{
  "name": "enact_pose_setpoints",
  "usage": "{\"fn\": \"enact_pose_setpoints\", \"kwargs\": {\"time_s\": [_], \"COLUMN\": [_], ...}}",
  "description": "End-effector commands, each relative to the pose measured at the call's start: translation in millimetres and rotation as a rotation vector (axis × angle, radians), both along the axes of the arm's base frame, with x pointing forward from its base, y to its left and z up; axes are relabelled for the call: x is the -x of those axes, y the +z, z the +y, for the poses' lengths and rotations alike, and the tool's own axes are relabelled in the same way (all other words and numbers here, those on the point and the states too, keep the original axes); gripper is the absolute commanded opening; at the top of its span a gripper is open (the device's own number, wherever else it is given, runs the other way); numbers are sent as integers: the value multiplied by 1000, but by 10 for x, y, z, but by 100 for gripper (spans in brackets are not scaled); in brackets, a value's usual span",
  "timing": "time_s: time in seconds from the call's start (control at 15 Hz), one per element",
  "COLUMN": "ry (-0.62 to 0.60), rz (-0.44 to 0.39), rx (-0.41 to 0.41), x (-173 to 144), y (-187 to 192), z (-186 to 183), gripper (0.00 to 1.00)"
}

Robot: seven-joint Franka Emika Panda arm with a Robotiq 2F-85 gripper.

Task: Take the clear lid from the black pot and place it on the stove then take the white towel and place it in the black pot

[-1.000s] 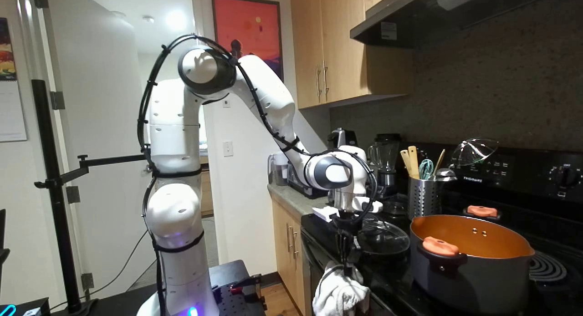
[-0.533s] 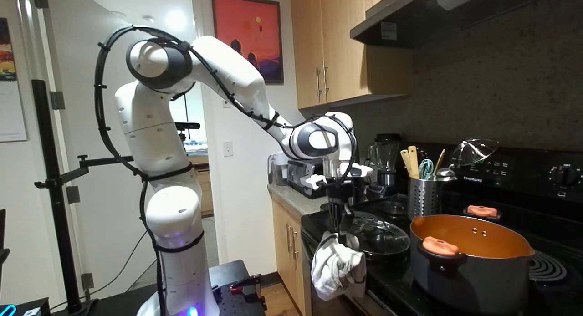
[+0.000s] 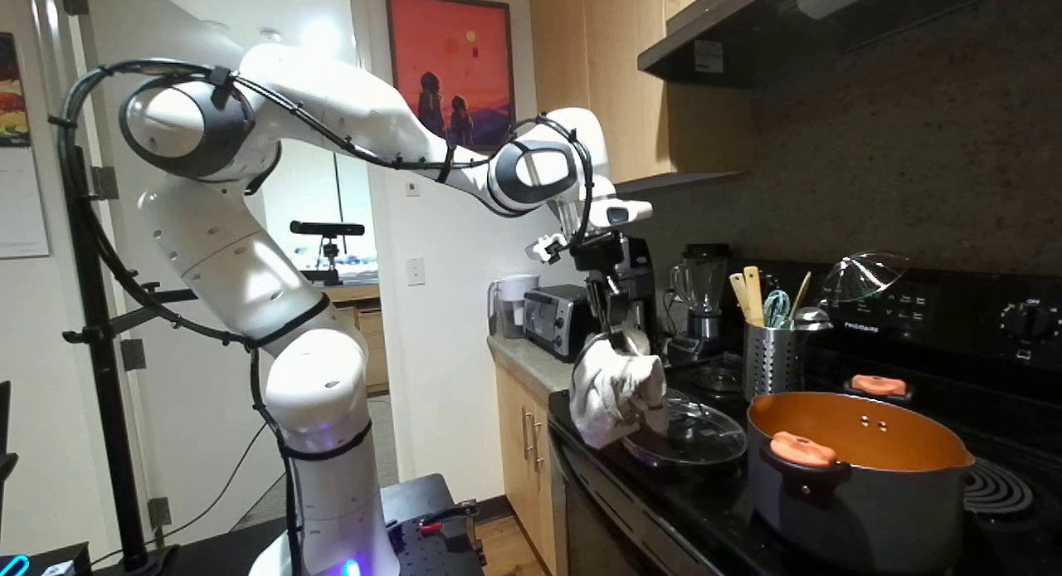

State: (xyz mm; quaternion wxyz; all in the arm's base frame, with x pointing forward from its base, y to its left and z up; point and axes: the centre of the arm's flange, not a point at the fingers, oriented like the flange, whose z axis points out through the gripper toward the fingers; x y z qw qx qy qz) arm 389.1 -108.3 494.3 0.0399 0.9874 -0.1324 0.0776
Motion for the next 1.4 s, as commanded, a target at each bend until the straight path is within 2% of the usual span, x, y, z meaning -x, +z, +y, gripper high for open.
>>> {"fn": "enact_pose_setpoints", "kwargs": {"time_s": [0.0,0.47,0.67,0.8,0.87,1.27,1.33], "ry": [-32,-172,-302,-333,-291,-313,-333], "rz": [-110,-213,-284,-308,-274,-285,-285], "rx": [-51,-130,-220,-260,-228,-245,-245], "x": [-102,-527,-622,-617,-524,-549,-604], "y": [482,892,951,951,888,895,895], "z": [-43,-401,-639,-724,-649,-722,-743], "gripper": [3,3,3,3,10,10,3]}}
